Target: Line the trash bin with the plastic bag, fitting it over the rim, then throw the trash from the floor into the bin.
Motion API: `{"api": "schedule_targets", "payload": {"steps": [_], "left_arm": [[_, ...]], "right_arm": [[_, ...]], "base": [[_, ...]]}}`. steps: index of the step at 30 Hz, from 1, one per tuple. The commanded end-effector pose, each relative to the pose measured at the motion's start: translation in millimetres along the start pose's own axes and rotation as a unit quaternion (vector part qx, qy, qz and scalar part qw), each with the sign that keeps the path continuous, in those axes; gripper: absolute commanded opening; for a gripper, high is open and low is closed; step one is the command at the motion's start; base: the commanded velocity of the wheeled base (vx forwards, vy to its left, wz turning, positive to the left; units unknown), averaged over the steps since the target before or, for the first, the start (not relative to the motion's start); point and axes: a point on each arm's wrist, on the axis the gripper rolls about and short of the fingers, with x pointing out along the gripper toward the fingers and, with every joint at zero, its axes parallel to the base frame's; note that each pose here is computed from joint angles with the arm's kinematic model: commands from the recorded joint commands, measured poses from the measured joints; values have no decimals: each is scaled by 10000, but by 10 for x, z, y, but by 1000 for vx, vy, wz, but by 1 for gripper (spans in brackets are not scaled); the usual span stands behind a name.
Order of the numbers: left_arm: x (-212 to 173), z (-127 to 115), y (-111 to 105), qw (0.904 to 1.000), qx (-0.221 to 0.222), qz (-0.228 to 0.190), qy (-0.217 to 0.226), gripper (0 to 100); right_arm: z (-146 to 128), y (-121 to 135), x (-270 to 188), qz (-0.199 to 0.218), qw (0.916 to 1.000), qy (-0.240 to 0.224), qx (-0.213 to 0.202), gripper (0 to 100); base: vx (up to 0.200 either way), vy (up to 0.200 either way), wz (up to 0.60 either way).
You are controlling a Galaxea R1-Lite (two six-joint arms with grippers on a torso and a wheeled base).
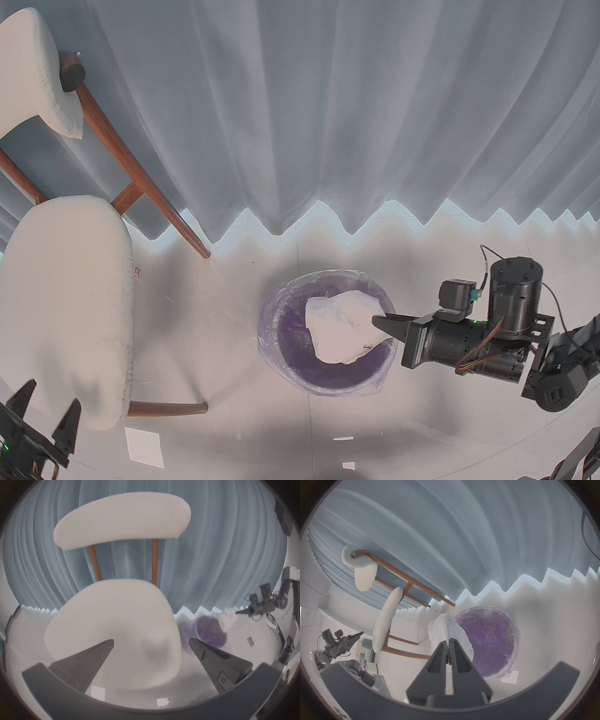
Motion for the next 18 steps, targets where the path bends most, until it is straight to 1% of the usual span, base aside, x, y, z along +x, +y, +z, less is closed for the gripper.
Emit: {"api": "schedule_targets", "payload": {"steps": [1, 4, 5, 6, 8, 9, 10, 11, 12, 14, 15, 18], "left_arm": [[-318, -414, -8, 9988, 226, -94, -414, 100], [-317, -417, -35, 9959, 354, -702, -441, 100], [-316, -421, -36, 9955, 378, -747, -435, 100], [-314, -426, -41, 9938, 558, -854, -449, 100], [-313, -428, -37, 9947, 545, -747, -440, 100], [-312, -427, -30, 9958, 539, -594, -438, 100], [-311, -427, -25, 9963, 557, -479, -438, 100], [-311, -427, -24, 9964, 564, -448, -438, 100], [-310, -428, -14, 9973, 554, -233, -427, 100], [-310, -428, -6, 9979, 479, -68, -424, 100], [-310, -429, 4, 9986, 292, 170, -417, 100], [-313, -428, 14, 9983, 215, 367, -398, 100]], "right_arm": [[-437, -222, 590, -185, 9981, 576, -85, 0], [-448, -266, 749, -275, 9982, 521, -122, 0], [-457, -273, 768, -294, 9981, 530, -129, 0], [-473, -318, 856, -426, 9977, 502, -152, 0], [-493, -381, 913, -537, 9972, 510, -127, 0], [-505, -411, 931, -575, 9970, 512, -114, 0], [-512, -420, 941, -577, 9970, 495, -112, 0], [-517, -423, 946, -575, 9971, 488, -113, 0], [-529, -445, 986, -552, 9977, 374, -120, 0], [-548, -481, 1018, -569, 9978, 312, -122, 0], [-563, -510, 1059, -555, 9981, 205, -157, 0], [-593, -524, 1067, -575, 9978, 180, -275, 0]], "base": [[0, 0, 0], [0, 0, 0], [0, 0, 0], [0, 0, 0], [0, 0, 0], [0, 0, 0], [0, 0, 0], [0, 0, 0], [0, 0, 0], [0, 0, 0], [0, 0, 0], [0, 0, 0]]}}
